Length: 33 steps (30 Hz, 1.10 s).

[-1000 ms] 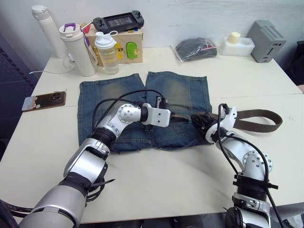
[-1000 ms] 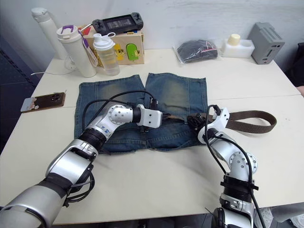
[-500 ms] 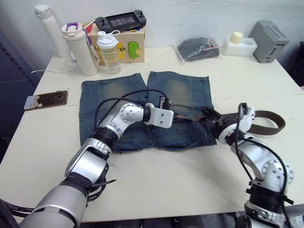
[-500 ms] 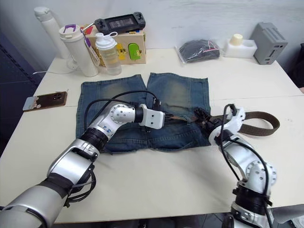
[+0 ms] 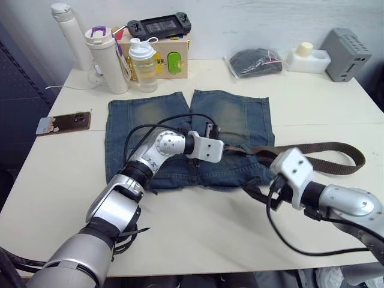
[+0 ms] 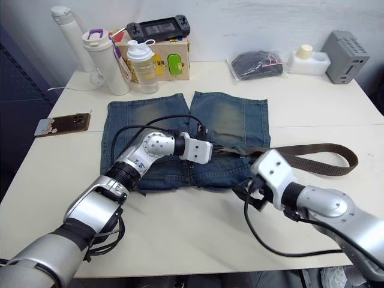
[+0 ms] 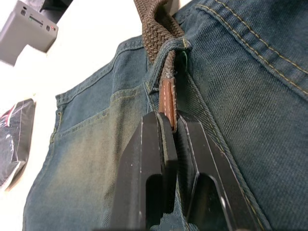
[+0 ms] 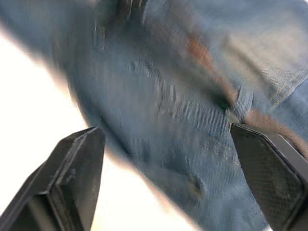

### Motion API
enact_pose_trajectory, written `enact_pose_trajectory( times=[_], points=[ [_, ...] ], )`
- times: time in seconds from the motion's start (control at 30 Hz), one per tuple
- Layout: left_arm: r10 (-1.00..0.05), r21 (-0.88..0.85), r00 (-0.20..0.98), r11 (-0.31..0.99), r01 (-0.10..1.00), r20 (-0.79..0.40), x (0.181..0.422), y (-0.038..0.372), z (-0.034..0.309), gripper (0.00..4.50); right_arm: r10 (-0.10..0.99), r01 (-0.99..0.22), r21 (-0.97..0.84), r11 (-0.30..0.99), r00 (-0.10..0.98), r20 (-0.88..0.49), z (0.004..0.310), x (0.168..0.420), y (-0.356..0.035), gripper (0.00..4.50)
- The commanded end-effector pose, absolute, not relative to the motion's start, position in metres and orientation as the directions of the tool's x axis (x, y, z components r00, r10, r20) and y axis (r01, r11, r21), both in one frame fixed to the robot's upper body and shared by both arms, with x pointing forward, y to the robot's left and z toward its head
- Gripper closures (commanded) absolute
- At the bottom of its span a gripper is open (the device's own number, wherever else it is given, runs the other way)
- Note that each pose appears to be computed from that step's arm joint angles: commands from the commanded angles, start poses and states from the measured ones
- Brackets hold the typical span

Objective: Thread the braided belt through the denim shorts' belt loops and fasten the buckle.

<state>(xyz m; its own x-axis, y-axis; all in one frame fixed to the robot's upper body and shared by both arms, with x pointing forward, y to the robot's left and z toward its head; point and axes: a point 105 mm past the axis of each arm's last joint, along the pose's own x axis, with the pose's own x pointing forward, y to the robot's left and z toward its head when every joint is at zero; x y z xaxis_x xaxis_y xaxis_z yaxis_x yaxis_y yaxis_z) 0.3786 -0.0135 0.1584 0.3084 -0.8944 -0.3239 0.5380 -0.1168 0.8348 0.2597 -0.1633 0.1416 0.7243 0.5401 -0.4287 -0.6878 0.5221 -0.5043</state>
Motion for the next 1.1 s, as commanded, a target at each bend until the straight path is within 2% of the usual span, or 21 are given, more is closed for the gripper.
enact_pose_trajectory(
  times=[0.03,0.17,0.23,0.27,0.4,0.5,0.67,0.77,0.9,1.1],
  points=[
    [-0.907,0.864,0.296,-0.125,0.488,-0.299,0.376,-0.022,0.175,4.50,0.529,-0.674,-0.665,0.323,0.711,-0.463,0.125,0.263,-0.166,0.09],
    [-0.910,0.874,0.293,-0.131,0.468,-0.294,0.375,-0.023,0.179,4.50,0.501,-0.617,-0.760,0.203,0.733,-0.461,0.112,0.274,-0.169,0.09],
    [-0.910,0.874,0.291,-0.133,0.467,-0.294,0.374,-0.023,0.181,4.50,0.494,-0.596,-0.784,0.175,0.742,-0.454,0.106,0.278,-0.170,0.63],
    [-0.910,0.875,0.291,-0.137,0.464,-0.297,0.373,-0.023,0.181,4.50,0.493,-0.582,-0.795,0.173,0.750,-0.442,0.105,0.282,-0.169,0.96],
    [-0.906,0.880,0.290,-0.155,0.449,-0.307,0.372,-0.023,0.181,4.50,0.466,-0.574,-0.799,0.178,0.765,-0.445,0.102,0.289,-0.170,2.91],
    [-0.900,0.898,0.291,-0.196,0.394,-0.324,0.371,-0.023,0.185,4.50,0.453,-0.596,-0.768,0.234,0.766,-0.456,0.096,0.291,-0.170,4.47],
    [-0.880,0.903,0.291,-0.277,0.329,-0.376,0.364,0.002,0.185,4.50,0.457,-0.593,-0.757,0.273,0.772,-0.441,0.099,0.292,-0.165,4.47],
    [-0.857,0.912,0.339,-0.302,0.278,-0.388,0.365,0.029,0.186,4.50,0.446,-0.590,-0.747,0.307,0.782,-0.435,0.101,0.291,-0.168,4.47],
    [-0.857,0.937,0.383,-0.285,0.204,-0.344,0.359,0.056,0.198,4.50,0.424,-0.574,-0.723,0.384,0.805,-0.414,0.107,0.290,-0.177,4.47],
    [-0.891,0.957,0.360,-0.220,0.191,-0.277,0.338,0.078,0.199,4.50,0.326,-0.531,-0.714,0.456,0.847,-0.421,0.114,0.288,-0.212,4.47]
  ],
)
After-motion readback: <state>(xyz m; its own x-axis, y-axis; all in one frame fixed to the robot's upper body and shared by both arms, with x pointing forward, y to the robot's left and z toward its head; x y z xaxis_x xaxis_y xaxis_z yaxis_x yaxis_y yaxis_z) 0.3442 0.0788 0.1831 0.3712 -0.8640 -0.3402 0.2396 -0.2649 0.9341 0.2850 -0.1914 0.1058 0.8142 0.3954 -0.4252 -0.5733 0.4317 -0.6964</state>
